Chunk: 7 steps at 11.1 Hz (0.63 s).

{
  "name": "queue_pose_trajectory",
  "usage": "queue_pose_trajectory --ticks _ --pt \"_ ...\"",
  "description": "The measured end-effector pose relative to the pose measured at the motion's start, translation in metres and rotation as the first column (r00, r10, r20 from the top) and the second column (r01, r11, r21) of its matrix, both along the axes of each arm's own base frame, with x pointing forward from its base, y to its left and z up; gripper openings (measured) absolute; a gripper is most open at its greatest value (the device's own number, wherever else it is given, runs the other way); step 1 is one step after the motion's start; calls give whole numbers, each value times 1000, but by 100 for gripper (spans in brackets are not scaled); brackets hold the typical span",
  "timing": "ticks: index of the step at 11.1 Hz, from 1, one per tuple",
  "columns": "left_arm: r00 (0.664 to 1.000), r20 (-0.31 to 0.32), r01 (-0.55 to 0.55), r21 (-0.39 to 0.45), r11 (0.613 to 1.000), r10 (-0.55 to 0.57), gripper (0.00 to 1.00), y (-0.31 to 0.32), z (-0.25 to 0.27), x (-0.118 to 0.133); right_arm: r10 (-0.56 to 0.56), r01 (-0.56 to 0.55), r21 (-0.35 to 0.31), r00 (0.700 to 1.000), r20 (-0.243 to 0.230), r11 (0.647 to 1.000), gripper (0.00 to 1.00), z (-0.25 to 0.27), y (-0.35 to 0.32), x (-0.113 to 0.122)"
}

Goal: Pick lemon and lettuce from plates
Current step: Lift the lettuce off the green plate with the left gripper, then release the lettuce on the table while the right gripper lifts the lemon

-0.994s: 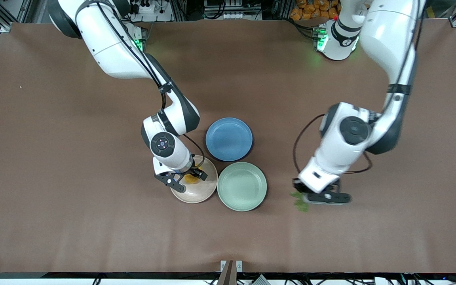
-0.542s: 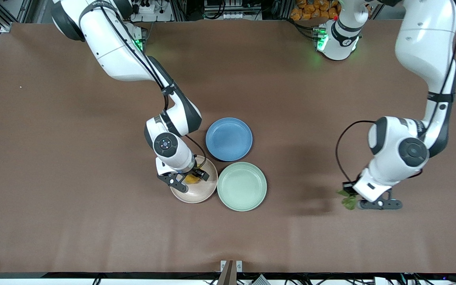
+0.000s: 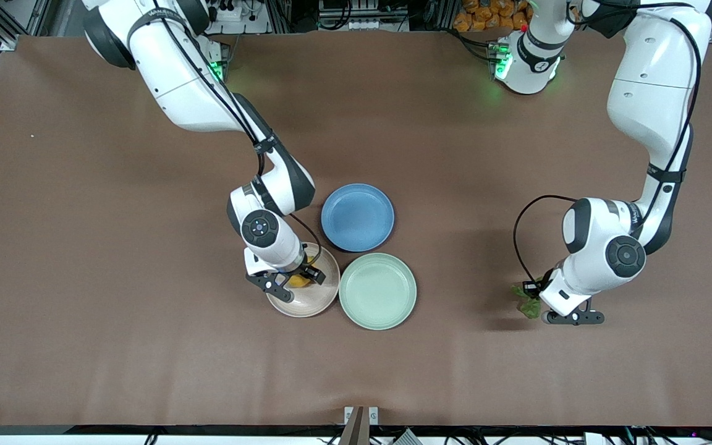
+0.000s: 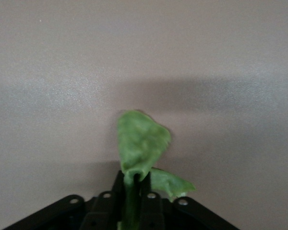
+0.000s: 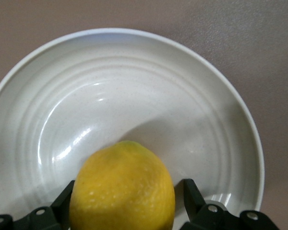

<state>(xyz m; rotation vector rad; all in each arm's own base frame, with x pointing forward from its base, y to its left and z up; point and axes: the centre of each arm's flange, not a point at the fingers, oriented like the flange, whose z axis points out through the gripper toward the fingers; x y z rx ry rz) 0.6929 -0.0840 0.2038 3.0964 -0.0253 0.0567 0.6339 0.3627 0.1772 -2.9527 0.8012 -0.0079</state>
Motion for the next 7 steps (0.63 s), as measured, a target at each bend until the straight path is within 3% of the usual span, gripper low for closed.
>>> queue_pose_trajectory --ticks 1,2,3,4,7 --pt "1000 -2 -1 0 1000 1 25 1 -1 0 -1 1 -2 1000 1 1000 89 0 -1 0" --pt "1000 -5 -2 1 1000 2 39 2 -4 0 -3 3 -2 1000 3 1000 74 1 -2 2" --pt "1000 -2 -3 0 1000 3 50 3 -3 1 -3 3 -2 1000 5 1000 72 2 -2 3" --pt "1000 13 -5 -1 1000 5 63 4 3 5 -4 4 -3 1000 5 1000 64 2 -3 3" --pt "996 86 -15 -4 1000 15 100 10 44 21 -7 7 -4 1000 5 1000 63 1 -5 4"
